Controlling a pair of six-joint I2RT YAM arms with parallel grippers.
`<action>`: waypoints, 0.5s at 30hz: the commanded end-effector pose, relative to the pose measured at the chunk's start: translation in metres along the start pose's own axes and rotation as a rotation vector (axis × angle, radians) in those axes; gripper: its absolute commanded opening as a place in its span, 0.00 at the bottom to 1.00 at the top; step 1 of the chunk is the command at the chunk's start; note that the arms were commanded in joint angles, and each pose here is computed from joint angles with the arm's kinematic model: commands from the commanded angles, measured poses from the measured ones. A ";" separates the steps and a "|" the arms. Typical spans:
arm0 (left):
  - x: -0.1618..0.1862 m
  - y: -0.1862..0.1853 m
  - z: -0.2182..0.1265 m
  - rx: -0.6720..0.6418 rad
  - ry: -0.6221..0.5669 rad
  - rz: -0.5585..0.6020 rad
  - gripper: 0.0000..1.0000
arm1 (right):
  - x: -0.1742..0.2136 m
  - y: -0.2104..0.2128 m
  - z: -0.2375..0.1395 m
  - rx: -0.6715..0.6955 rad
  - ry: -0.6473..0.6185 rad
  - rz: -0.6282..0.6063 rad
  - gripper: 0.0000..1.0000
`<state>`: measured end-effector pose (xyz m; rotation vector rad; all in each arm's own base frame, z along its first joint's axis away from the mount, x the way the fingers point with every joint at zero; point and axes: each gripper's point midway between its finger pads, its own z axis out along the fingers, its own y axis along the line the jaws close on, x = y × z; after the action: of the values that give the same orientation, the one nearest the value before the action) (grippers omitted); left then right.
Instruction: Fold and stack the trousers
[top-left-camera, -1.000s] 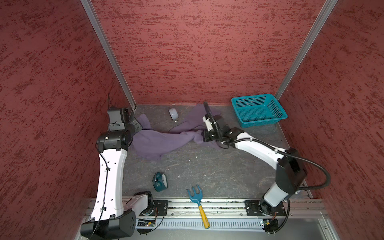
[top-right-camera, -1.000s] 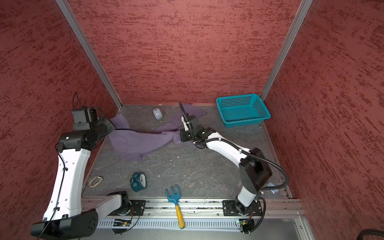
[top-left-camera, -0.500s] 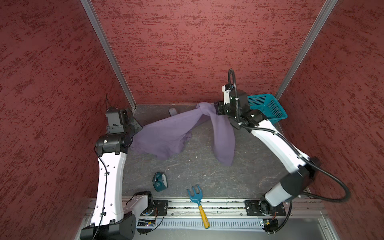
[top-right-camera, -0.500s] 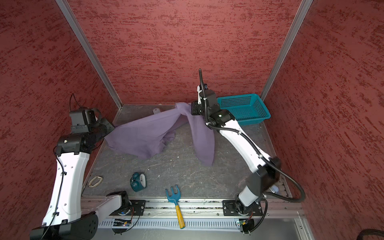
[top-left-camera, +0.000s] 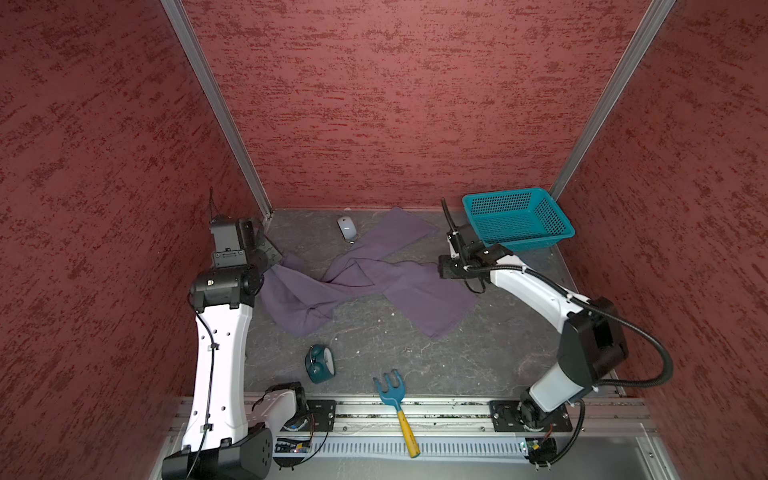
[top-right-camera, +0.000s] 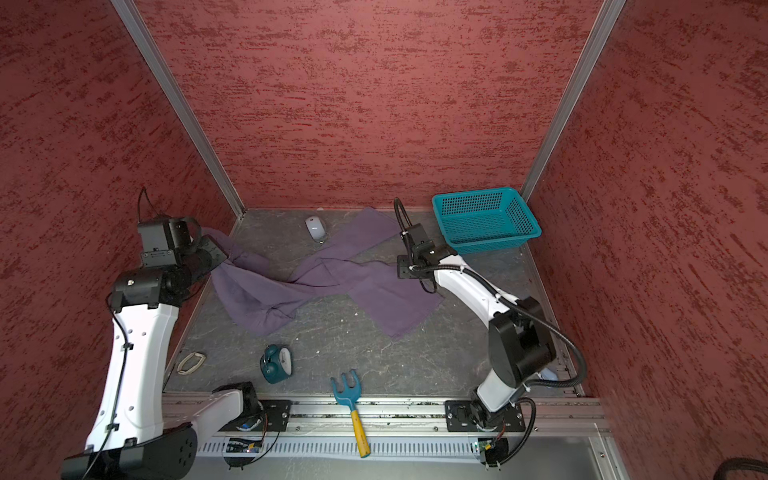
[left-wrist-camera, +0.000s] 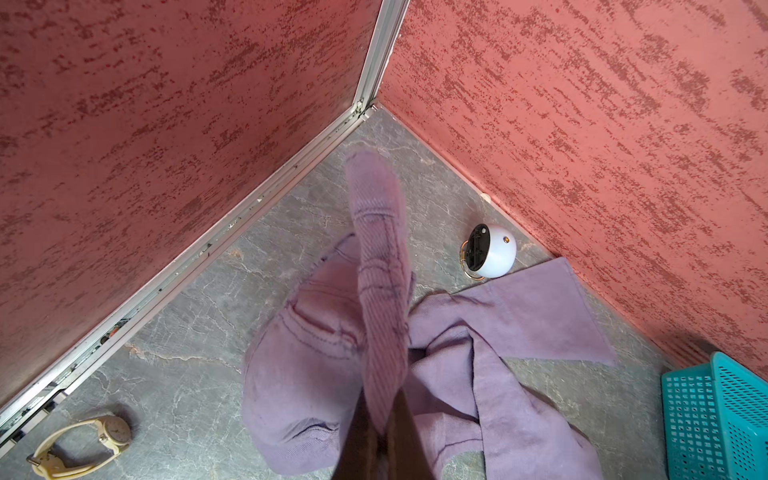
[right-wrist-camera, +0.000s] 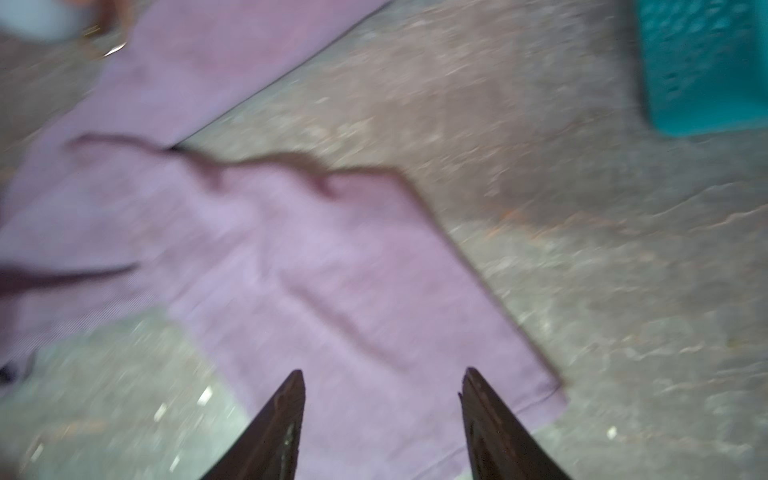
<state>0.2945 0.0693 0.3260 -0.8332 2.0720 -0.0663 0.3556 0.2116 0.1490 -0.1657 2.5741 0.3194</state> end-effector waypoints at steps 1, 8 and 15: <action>-0.004 -0.005 0.010 0.027 -0.013 -0.030 0.00 | 0.046 0.039 0.018 -0.074 0.076 -0.095 0.66; -0.002 -0.009 0.011 0.047 -0.002 -0.042 0.00 | 0.086 0.041 0.053 -0.076 0.173 -0.037 0.75; 0.000 -0.002 0.006 0.021 -0.009 -0.029 0.00 | 0.120 0.043 0.079 -0.072 0.274 -0.063 0.89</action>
<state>0.3016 0.0654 0.3080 -0.8588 2.1077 -0.1044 0.2888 0.2553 0.0383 -0.3208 2.8148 0.3413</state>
